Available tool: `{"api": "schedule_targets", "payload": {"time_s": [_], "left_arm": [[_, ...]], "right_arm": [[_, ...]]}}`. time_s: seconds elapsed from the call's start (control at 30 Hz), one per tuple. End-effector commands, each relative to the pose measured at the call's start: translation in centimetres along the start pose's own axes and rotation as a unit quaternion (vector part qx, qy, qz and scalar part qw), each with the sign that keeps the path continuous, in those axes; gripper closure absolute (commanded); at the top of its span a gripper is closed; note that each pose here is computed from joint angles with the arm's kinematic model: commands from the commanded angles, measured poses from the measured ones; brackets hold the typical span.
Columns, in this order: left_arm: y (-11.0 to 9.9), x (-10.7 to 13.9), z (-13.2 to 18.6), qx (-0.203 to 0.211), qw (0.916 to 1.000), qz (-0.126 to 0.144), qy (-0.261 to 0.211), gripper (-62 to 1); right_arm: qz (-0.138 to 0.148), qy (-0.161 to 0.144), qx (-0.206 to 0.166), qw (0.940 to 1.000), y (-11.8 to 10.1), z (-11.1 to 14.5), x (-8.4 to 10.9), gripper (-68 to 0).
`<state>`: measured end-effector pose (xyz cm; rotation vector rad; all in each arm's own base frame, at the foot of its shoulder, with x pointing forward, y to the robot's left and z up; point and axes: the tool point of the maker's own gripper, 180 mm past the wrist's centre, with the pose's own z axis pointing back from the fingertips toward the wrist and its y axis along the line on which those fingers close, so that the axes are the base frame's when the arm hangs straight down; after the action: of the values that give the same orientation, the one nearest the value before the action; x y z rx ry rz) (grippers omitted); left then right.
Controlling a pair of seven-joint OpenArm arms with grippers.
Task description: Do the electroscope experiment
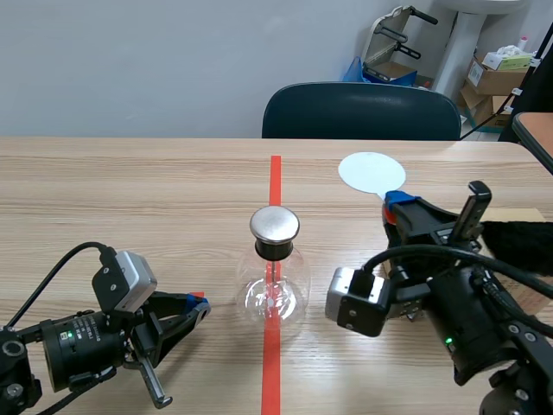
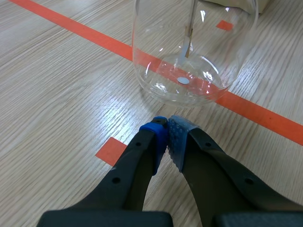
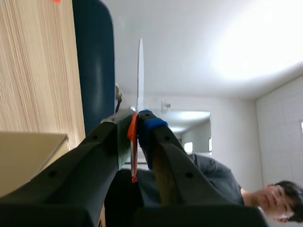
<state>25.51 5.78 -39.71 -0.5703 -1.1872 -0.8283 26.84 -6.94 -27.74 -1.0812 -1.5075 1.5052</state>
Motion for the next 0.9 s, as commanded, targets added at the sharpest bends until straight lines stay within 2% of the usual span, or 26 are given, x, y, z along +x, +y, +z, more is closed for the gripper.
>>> {"api": "schedule_targets", "payload": {"time_s": [0.0,0.2,0.33,0.47,0.87], "left_arm": [[-0.1,1.2,-0.5,-0.002,0.9998,0.001,-0.022,-2.9],[-0.1,1.2,-0.5,-0.002,0.9998,0.001,-0.022,-2.9],[-0.1,1.2,-0.5,-0.002,0.9998,0.001,-0.022,-2.9],[-0.1,1.2,-0.5,-0.002,0.9998,0.001,-0.022,-2.9],[-0.1,1.2,-0.5,-0.002,0.9998,0.001,-0.022,-2.9]], "right_arm": [[0.009,-0.020,-0.013,0.9997,-0.8,0.0,0.3,-2.0],[0.009,-0.101,-0.012,0.9947,-0.7,0.3,3.3,-2.0],[0.009,-0.138,-0.010,0.9904,-0.6,0.6,4.6,-2.0],[0.009,-0.159,-0.010,0.9871,-0.6,0.9,5.3,-2.0],[0.009,-0.193,-0.008,0.9812,-0.5,1.3,6.5,-2.0]]}}
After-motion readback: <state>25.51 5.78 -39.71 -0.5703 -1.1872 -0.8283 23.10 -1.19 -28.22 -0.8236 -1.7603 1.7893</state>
